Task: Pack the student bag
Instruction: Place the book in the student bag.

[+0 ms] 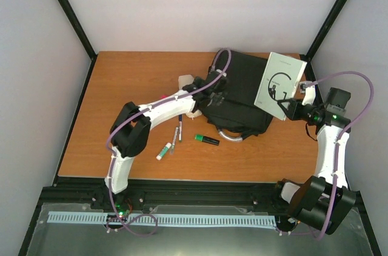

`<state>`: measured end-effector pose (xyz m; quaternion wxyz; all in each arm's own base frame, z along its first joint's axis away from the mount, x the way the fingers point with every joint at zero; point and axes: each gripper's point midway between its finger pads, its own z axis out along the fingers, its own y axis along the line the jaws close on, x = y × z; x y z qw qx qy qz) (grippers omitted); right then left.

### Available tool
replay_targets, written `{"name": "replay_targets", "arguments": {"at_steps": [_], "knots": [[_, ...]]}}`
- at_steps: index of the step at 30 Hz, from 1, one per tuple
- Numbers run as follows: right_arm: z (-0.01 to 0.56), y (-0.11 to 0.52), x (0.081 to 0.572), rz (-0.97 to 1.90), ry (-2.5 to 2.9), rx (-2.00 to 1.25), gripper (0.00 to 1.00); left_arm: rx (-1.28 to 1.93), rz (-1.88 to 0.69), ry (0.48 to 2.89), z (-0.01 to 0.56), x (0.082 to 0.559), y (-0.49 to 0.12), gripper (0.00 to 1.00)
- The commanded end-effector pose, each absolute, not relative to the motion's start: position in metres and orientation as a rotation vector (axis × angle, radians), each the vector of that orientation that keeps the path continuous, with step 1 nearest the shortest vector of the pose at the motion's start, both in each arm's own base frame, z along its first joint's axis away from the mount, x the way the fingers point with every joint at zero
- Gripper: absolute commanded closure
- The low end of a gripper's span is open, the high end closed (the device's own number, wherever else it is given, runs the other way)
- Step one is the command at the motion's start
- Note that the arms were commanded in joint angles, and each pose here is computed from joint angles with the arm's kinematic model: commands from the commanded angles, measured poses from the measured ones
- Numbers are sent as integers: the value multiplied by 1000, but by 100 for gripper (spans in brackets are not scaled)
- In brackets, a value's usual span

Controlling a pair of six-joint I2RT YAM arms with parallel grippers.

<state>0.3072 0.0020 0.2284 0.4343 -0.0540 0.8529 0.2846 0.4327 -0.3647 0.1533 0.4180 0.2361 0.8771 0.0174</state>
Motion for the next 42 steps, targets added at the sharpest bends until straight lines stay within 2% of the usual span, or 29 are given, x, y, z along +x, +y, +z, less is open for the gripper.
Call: {"name": "replay_targets", "arguments": {"at_steps": [1,4,5,6,7,9,11,14,20,27,42], "knots": [[260,5,311,684,1988,-239,97,290,47,1823,281,455,-340,0],[259,5,312,690,1994,-234,97,416,-1,1862,284,469,-354,0],[257,3,313,683,2001,-225,97,546,-35,1943,267,464,-364,0],[256,1,313,674,2009,-214,97,653,-122,1962,263,458,-379,4],[255,-1,314,661,2013,-204,97,754,-205,1961,258,448,-394,11],[253,-7,316,632,2024,-176,97,956,-392,1914,253,421,-421,34],[251,-14,317,606,2035,-142,97,1110,-558,1865,247,395,-441,39],[246,-25,319,581,2054,-83,97,1398,-711,1812,223,346,-461,39],[238,-42,323,545,2083,4,97,1688,-604,1822,166,298,-483,40],[237,-50,321,544,2080,40,97,1695,-478,1778,144,292,-502,44],[238,-51,320,561,2075,46,97,1821,-254,1758,91,295,-503,48]]}}
